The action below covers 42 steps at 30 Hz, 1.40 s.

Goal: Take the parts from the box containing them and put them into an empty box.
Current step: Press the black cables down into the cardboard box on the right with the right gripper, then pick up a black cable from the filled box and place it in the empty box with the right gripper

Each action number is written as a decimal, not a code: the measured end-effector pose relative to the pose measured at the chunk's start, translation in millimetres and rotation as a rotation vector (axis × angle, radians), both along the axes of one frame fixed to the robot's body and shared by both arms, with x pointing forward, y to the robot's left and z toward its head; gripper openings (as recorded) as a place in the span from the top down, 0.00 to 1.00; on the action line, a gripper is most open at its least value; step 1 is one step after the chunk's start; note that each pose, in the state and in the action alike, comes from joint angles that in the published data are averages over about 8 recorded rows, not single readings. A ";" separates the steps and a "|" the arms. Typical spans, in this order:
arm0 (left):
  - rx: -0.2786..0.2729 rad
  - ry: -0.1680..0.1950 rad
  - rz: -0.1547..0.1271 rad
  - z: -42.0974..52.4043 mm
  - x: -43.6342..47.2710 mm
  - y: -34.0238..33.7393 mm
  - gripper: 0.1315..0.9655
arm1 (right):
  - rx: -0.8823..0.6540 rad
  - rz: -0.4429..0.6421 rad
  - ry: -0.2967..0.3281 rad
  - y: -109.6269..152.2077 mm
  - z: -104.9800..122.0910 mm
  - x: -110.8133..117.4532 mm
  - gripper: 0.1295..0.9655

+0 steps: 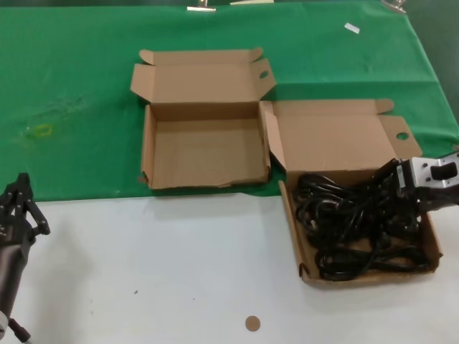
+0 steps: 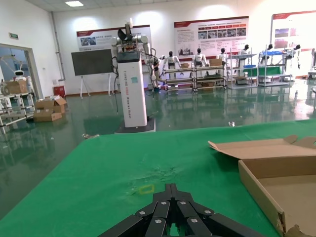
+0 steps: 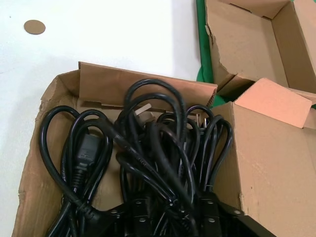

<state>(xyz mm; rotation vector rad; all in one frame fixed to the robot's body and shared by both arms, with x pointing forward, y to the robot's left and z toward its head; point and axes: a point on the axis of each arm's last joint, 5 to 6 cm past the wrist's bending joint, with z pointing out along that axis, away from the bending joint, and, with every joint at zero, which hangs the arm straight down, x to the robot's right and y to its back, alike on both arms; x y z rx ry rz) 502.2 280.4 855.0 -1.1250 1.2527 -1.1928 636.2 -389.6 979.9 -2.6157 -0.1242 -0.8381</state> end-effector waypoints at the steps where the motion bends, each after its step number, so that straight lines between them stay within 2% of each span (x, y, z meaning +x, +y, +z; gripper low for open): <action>1: 0.000 0.000 0.000 0.0 0.0 0.0 0.99 | -0.001 -0.001 0.001 0.0 0.6 -0.2 0.63; 7: 0.000 0.000 0.000 0.0 0.0 0.0 0.99 | -0.009 -0.006 0.007 -1.2 5.6 -3.4 0.79; 16: 0.000 0.000 0.000 0.0 0.0 0.0 0.99 | -0.018 -0.019 0.016 -4.3 15.8 -11.1 0.88; 32: 0.000 0.000 0.000 0.0 0.0 0.0 0.99 | -0.013 -0.049 0.004 -5.5 45.1 -22.3 0.88; 42: 0.000 0.000 0.000 0.0 0.0 0.0 0.99 | 0.010 -0.050 -0.033 9.6 71.4 -17.0 0.89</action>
